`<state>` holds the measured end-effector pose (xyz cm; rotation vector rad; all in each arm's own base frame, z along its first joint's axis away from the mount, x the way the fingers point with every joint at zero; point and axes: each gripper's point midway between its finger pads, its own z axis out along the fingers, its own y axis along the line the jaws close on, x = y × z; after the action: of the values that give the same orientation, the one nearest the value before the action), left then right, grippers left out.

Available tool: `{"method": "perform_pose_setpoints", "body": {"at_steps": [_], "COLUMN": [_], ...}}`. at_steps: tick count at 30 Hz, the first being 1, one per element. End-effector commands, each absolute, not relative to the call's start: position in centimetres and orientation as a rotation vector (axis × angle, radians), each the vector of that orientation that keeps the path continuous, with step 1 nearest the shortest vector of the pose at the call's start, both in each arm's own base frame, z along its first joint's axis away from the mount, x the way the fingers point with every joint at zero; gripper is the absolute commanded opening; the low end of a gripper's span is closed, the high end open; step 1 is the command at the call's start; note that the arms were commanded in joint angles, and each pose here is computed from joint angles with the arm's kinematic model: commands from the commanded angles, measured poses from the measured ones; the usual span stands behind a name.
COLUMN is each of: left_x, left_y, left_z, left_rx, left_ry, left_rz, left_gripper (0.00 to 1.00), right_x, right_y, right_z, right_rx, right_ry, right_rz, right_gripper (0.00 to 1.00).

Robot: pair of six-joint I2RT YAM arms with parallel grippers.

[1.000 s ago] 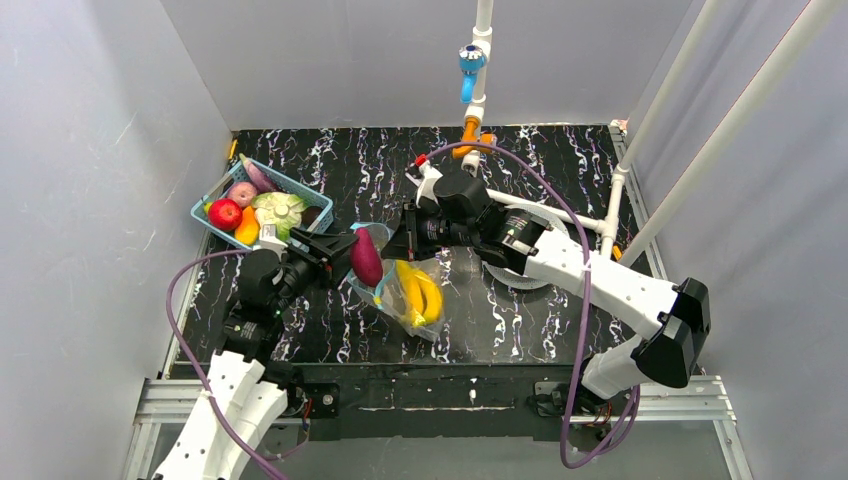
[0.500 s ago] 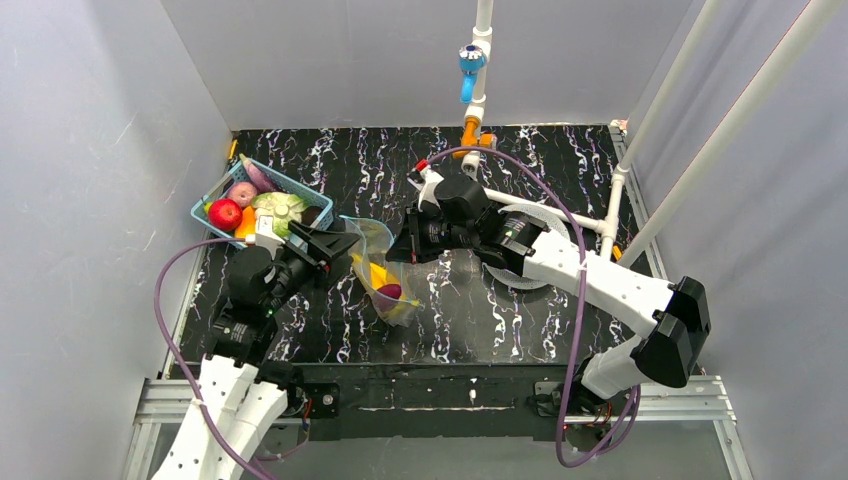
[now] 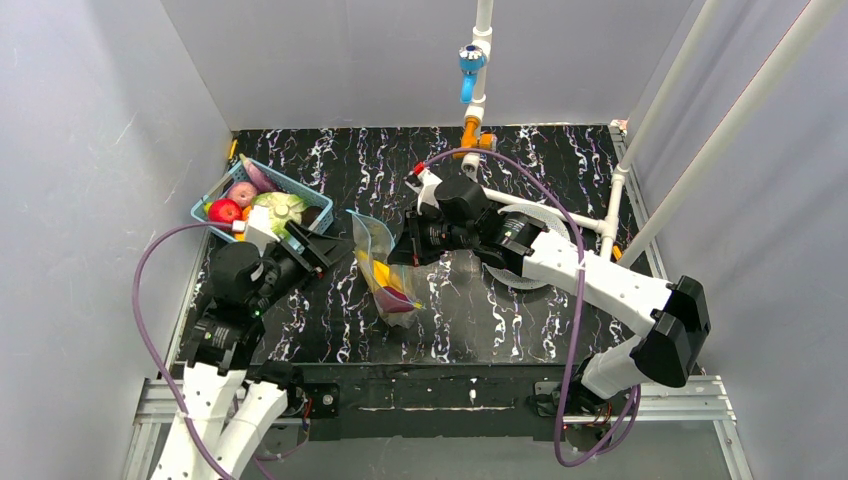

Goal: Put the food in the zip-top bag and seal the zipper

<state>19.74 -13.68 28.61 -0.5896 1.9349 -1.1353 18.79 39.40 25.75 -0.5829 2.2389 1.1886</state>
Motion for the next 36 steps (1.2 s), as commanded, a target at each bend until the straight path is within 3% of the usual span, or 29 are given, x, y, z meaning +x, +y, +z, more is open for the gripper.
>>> {"method": "perform_pose_setpoints", "body": {"at_steps": [1, 8, 11, 17, 19, 22, 25, 32, 36], "left_x": [19.8, 19.8, 20.1, 20.1, 19.8, 19.4, 19.4, 19.4, 19.3], "left_y": [-16.3, -17.1, -18.8, -19.3, -19.2, -19.4, -19.9, -19.4, -19.4], "left_z": [28.0, 24.7, 24.0, 28.1, 31.7, 34.6, 32.4, 22.3, 24.7], "left_rx": [-0.441, -0.383, -0.344, -0.248, -0.222, -0.218, -0.255, -0.518, -0.453], "left_ry": [2.045, 2.161, 2.204, 2.139, 2.029, 1.949, 2.017, 2.159, 2.133], "left_rz": [-1.231, -1.026, -1.069, -1.089, -1.142, -1.21, -1.227, -1.205, -1.208], "left_gripper": [0.63, 0.64, 0.6, 0.09, 0.0, 0.0, 0.0, 0.0, 0.0], "right_x": [18.7, 18.6, 18.5, 19.5, 19.9, 20.1, 19.9, 21.8, 21.3], "right_y": [40.1, 39.9, 40.0, 38.9, 38.1, 36.7, 36.0, 37.4, 37.2], "right_z": [28.4, 29.4, 29.4, 30.8, 32.5, 34.9, 35.9, 24.3, 24.5], "right_rx": [-0.642, -0.653, -0.661, -0.71, -0.72, -0.689, -0.666, -0.662, -0.705], "right_ry": [2.145, 2.116, 2.117, 2.04, 1.975, 1.903, 1.835, 2.113, 2.126], "right_rz": [1.26, 1.262, 1.269, 1.066, 0.958, 0.906, 0.927, 0.777, 0.772], "right_gripper": [0.01, 0.01, 0.01, 0.01, 0.01, 0.01, 0.01, 0.01, 0.01]}}
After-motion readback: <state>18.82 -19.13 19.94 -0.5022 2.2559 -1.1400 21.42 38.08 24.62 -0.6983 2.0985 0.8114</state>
